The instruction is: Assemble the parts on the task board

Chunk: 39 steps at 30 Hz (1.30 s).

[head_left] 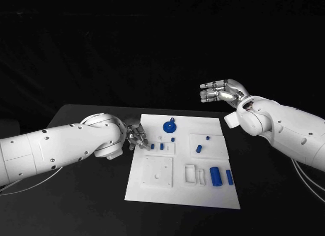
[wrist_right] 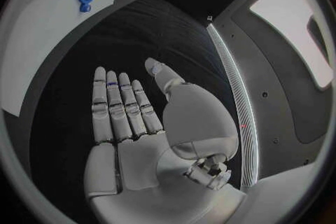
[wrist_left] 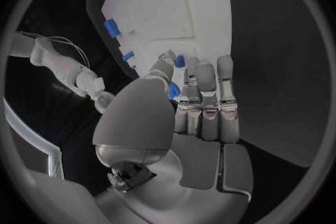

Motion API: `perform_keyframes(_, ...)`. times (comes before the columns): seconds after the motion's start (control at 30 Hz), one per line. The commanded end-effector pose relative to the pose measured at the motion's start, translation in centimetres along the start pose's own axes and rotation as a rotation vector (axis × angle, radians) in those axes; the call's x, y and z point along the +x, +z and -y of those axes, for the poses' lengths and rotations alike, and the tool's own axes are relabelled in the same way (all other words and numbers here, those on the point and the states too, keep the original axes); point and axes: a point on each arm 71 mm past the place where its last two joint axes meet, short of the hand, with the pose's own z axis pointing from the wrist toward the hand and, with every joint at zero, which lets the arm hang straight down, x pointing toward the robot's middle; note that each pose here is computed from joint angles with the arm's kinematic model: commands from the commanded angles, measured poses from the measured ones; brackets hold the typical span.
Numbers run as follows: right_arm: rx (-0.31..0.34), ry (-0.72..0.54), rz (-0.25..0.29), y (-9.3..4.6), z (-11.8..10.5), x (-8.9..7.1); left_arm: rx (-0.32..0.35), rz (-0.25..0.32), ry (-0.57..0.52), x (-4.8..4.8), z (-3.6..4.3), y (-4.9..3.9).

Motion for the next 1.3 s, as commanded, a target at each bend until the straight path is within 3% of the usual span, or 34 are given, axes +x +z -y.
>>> perform_keyframes(0.03,-0.003,-0.002,-0.011,0.0,0.1,-0.1,0.103,-0.017,-0.049,-0.98,0.72,-0.32)
perform_keyframes(0.1,-0.001,-0.002,-0.008,-0.1,0.1,-0.2,0.169,0.04,-0.082,-2.03,1.14,-0.45)
perform_keyframes(0.17,0.001,-0.003,-0.005,-0.1,0.2,-0.3,0.273,0.159,-0.129,-3.42,1.95,-0.46)
perform_keyframes(0.23,0.002,-0.003,-0.003,-0.1,0.3,-0.4,0.315,0.206,-0.141,-3.92,2.36,-0.39)
perform_keyframes(0.27,0.003,-0.003,-0.003,-0.1,0.3,-0.4,0.37,0.263,-0.148,-4.44,3.0,-0.23)
perform_keyframes(0.37,0.004,-0.003,-0.001,-0.1,0.4,-0.5,0.427,0.302,-0.122,-4.68,3.99,0.24)
perform_keyframes(0.47,0.004,-0.002,-0.002,-0.1,0.4,-0.4,0.461,0.305,-0.089,-4.48,4.76,0.99)
perform_keyframes(0.63,0.002,0.0,-0.004,0.0,0.3,-0.3,0.491,0.288,-0.033,-3.67,5.34,2.25)
perform_keyframes(0.87,-0.003,0.003,-0.01,0.1,0.2,0.0,0.54,0.235,0.118,-1.19,6.15,3.81)
perform_keyframes(1.1,-0.006,0.005,-0.014,0.2,0.1,0.3,0.564,0.159,0.28,1.1,6.98,4.64)
perform_keyframes(1.3,-0.009,0.004,-0.007,0.3,0.1,0.4,0.558,0.119,0.375,2.27,7.41,5.1)
